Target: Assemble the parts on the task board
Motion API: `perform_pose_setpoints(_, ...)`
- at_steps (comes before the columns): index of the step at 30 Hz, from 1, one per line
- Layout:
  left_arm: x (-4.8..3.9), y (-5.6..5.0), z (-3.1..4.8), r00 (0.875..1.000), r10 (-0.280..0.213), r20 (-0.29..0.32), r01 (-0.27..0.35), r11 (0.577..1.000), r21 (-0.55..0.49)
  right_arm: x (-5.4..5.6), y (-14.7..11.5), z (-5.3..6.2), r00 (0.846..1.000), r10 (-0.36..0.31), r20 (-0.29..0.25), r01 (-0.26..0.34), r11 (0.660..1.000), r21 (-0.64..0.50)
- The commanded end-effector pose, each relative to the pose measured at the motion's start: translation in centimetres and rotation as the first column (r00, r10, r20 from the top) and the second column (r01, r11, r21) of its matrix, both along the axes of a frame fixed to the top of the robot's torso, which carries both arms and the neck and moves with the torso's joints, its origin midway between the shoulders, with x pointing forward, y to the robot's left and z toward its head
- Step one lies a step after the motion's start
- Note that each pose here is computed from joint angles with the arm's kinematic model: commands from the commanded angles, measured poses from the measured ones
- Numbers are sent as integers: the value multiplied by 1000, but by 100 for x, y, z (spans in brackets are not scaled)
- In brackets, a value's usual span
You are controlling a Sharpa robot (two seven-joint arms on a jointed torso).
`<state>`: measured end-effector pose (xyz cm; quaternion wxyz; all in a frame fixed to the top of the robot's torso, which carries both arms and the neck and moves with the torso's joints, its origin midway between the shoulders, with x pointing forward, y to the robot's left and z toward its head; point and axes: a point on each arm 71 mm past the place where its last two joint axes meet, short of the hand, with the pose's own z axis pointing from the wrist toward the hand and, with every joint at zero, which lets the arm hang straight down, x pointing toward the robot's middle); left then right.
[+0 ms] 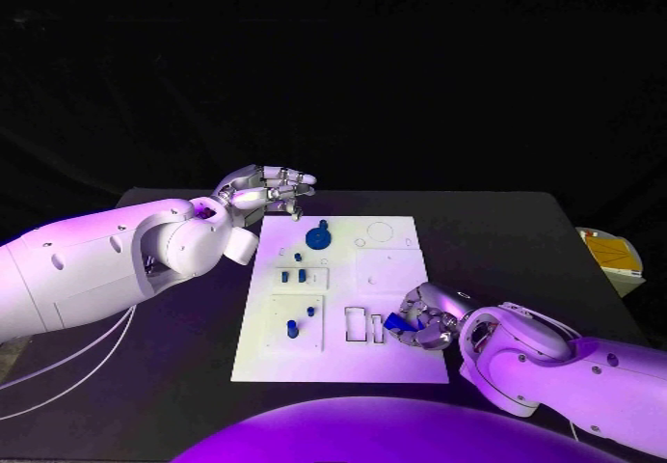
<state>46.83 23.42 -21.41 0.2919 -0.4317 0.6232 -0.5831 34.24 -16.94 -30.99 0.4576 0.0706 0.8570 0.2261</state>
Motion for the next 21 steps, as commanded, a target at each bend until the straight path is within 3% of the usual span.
perform_pose_setpoints(1,-4,-23,10,1000,-16,3,16,1000,-10,-15,-4,-15,1000,-19,-24,19,1000,22)
perform_pose_setpoints(12,-3,-29,8,1000,-18,2,18,1000,-10,43,82,249,997,-23,72,16,995,95)
perform_pose_setpoints(21,-7,-28,10,1000,-22,3,22,1000,-7,73,183,313,997,8,77,-15,995,96)
